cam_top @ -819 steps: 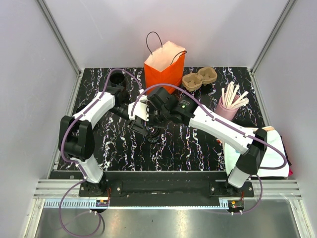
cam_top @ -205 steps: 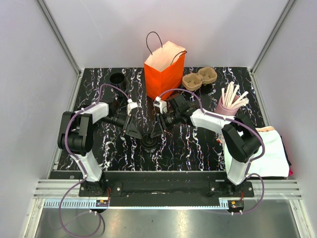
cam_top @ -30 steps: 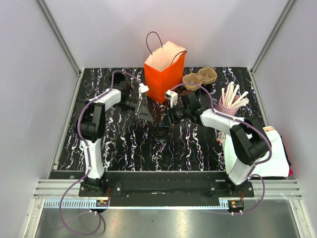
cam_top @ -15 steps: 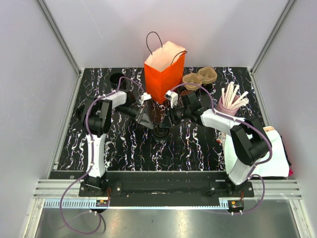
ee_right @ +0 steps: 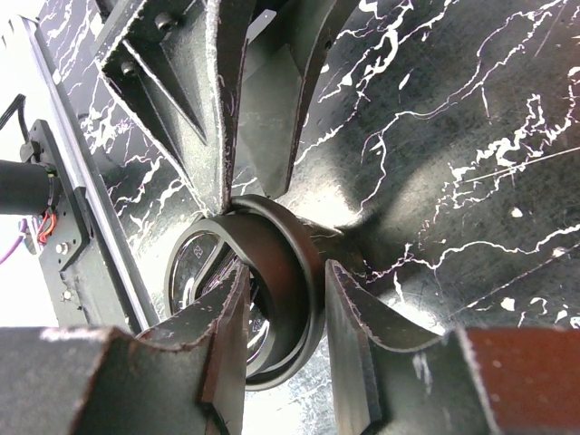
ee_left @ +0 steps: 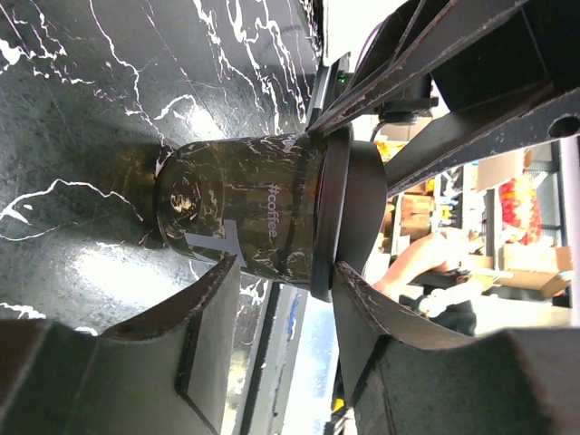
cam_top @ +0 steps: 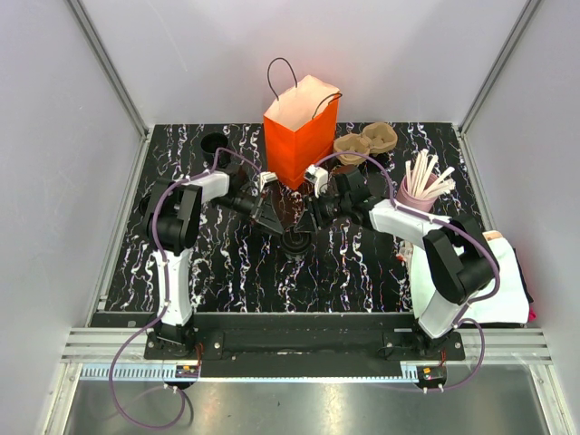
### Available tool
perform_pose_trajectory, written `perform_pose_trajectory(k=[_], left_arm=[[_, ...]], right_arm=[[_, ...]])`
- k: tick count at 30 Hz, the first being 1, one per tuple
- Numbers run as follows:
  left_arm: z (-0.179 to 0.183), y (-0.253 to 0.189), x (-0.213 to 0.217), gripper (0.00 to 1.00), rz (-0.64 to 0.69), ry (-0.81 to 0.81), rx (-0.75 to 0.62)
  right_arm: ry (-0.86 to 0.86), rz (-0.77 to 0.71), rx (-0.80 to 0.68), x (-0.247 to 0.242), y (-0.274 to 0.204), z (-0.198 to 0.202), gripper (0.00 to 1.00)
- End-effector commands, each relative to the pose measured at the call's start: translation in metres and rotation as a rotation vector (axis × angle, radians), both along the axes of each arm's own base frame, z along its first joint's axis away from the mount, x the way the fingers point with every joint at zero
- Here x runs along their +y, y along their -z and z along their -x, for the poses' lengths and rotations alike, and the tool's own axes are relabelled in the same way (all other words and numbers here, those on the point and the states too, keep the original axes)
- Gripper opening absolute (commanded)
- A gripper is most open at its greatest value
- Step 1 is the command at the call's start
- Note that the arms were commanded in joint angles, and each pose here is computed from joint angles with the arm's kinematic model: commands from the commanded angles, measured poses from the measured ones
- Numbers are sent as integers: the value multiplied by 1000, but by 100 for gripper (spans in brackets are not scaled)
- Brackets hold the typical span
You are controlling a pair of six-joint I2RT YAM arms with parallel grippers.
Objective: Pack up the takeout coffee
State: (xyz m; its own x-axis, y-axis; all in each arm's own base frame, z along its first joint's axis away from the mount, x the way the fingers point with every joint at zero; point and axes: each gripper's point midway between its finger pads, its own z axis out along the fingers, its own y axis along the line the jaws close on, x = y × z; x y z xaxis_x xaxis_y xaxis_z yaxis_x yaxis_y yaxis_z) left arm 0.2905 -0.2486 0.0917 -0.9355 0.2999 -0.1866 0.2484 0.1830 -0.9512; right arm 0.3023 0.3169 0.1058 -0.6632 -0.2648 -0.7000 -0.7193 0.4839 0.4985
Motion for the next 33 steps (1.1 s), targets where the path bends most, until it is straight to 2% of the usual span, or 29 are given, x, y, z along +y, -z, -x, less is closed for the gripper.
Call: perform_pose_trajectory(k=[1,8,19,27,28,30,31,33], left_arm=[[-3,12,-15,43,-49,25,-87],[-1,26,-17,34,-109,35,-76],[13,62,-9,33,-255,66,-44],[23,80,-4,24,-302,92,2],[25,82,-4,17,-307,94,10],[26,84,-5,14,-305,96,17],[26,84,-4,0,-316,96,13],[27,85,-5,0,-315,96,17]], right_arm=[[5,138,23,-17,41,13,0],[3,151,25,-19,49,14,0],[-8,189,12,-28,68,20,0],[-15,193,5,-29,70,23,0],[-14,193,4,-29,69,23,0],[-14,194,5,-29,69,23,0],[-14,192,0,-29,69,23,0],[-14,190,0,-28,68,22,0]])
